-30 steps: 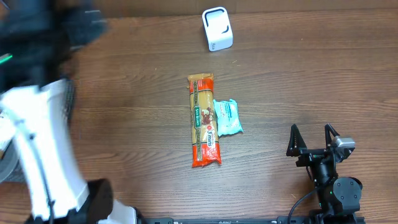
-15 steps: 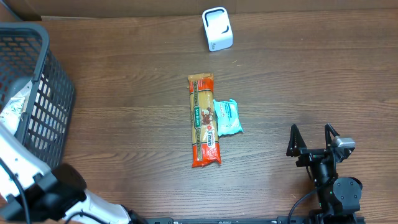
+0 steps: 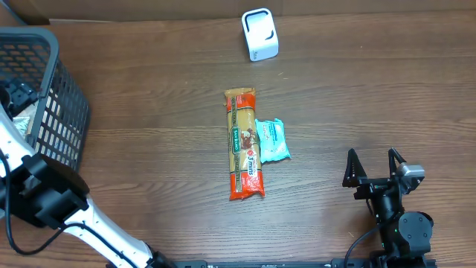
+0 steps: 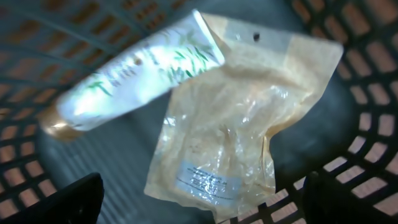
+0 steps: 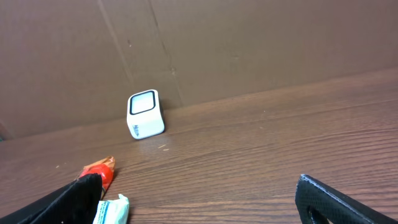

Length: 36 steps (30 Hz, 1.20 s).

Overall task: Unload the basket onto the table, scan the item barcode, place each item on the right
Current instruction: 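Reach the left gripper into the basket and grasp the clear bagged item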

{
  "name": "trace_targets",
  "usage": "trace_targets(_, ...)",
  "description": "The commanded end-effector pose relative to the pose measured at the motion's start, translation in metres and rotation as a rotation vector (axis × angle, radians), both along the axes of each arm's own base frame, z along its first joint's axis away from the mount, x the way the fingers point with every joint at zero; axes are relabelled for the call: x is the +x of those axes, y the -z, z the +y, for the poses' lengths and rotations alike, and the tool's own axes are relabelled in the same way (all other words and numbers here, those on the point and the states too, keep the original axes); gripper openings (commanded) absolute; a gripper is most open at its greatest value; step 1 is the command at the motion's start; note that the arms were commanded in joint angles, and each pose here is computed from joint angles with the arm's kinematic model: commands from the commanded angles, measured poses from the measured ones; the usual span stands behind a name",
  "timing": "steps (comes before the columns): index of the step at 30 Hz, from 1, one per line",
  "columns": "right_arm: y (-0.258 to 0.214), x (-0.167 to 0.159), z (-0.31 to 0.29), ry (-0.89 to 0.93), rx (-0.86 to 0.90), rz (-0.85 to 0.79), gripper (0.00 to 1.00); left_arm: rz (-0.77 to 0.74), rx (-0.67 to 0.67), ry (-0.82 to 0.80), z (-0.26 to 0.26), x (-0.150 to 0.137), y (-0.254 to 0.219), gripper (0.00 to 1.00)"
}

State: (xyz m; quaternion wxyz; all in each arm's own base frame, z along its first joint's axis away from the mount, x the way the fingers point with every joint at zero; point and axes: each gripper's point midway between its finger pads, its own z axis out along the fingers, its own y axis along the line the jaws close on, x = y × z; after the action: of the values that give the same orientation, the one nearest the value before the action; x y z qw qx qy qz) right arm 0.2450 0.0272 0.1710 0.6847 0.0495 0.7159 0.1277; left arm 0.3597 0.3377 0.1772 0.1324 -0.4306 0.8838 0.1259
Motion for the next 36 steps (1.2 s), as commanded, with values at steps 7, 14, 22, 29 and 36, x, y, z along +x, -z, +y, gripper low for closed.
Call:
trace_targets(7,0.001,0.0,0.001,-0.004,0.001,-0.006,1.0,0.16,-0.138,0.058,-0.007,-0.001,0.078,0.91)
trace_targets(14,0.001,0.0,0.001,-0.004,0.001,-0.006,1.0,0.192,-0.153,0.057,-0.005,0.0,0.102,0.9)
trace_targets(22,0.001,0.0,0.001,-0.004,0.001,-0.006,1.0,0.075,-0.212,0.183,-0.015,0.029,0.106,0.9)
trace_targets(29,0.001,0.0,0.001,-0.004,0.001,-0.006,1.0,0.026,-0.24,0.265,-0.022,0.04,0.106,0.9)
trace_targets(36,0.001,0.0,0.001,-0.004,0.001,-0.006,1.0,0.098,-0.238,0.243,-0.019,0.025,0.129,0.92)
